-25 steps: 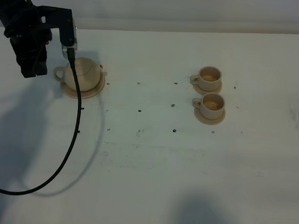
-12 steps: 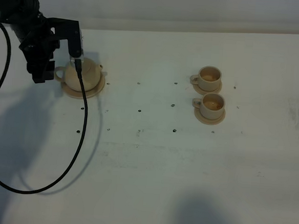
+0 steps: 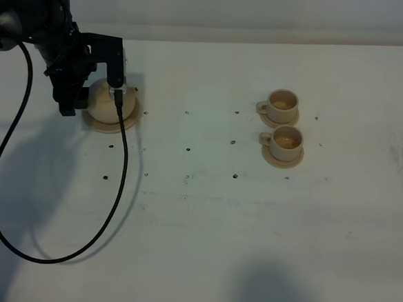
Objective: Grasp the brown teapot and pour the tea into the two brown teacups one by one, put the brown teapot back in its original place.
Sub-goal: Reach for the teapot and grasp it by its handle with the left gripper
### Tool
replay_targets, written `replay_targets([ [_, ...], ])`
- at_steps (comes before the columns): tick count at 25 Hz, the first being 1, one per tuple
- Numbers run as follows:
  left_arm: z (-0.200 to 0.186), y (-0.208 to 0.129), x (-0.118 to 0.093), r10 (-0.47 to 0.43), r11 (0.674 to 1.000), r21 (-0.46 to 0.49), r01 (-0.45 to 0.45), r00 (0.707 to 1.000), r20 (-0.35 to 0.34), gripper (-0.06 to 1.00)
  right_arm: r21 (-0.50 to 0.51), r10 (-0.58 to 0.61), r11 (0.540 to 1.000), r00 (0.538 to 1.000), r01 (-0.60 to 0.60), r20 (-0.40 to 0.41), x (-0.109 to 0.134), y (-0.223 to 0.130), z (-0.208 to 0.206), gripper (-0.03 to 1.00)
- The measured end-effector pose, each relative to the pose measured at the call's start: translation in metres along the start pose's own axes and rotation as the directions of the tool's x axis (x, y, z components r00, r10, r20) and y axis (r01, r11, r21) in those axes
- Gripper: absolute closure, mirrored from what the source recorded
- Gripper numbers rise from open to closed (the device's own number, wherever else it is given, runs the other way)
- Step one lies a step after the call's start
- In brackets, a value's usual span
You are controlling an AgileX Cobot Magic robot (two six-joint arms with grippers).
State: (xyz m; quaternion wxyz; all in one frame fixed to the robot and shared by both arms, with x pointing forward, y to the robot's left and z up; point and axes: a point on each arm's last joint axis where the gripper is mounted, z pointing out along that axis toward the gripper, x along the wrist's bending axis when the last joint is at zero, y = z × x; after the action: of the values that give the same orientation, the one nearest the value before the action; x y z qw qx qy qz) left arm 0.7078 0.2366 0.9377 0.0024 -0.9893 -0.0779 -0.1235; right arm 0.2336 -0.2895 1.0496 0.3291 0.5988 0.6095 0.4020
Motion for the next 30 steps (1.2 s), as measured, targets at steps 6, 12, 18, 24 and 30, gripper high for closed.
replay_targets([
  [6,0.0008,0.0007,-0.0003,0.004,1.000,0.002,-0.004,1.000,0.001,0.40,0.000,0.000,1.000,1.000,0.000,0.000,0.0000,0.0000,0.0000,0.50],
  [12,0.0010,0.0009,-0.0004,0.002,1.000,0.000,-0.002,1.000,0.002,0.40,0.000,0.001,1.000,1.000,-0.001,0.000,0.0000,0.0000,0.0000,0.50],
  [18,0.0014,0.0013,-0.0006,0.024,1.000,-0.004,-0.024,1.000,0.004,0.41,0.000,0.001,1.000,1.000,-0.001,0.000,0.0000,0.0000,0.0000,0.50],
  [24,0.0082,0.0013,-0.0020,0.034,0.999,0.001,-0.034,0.999,0.020,0.41,0.000,0.000,1.000,1.000,0.000,0.000,0.0000,0.0000,0.0000,0.50],
  [30,0.0091,0.0018,-0.0025,0.043,0.999,-0.005,-0.043,0.999,0.025,0.41,0.000,0.000,1.000,1.000,0.000,0.000,0.0000,0.0000,0.0000,0.50],
])
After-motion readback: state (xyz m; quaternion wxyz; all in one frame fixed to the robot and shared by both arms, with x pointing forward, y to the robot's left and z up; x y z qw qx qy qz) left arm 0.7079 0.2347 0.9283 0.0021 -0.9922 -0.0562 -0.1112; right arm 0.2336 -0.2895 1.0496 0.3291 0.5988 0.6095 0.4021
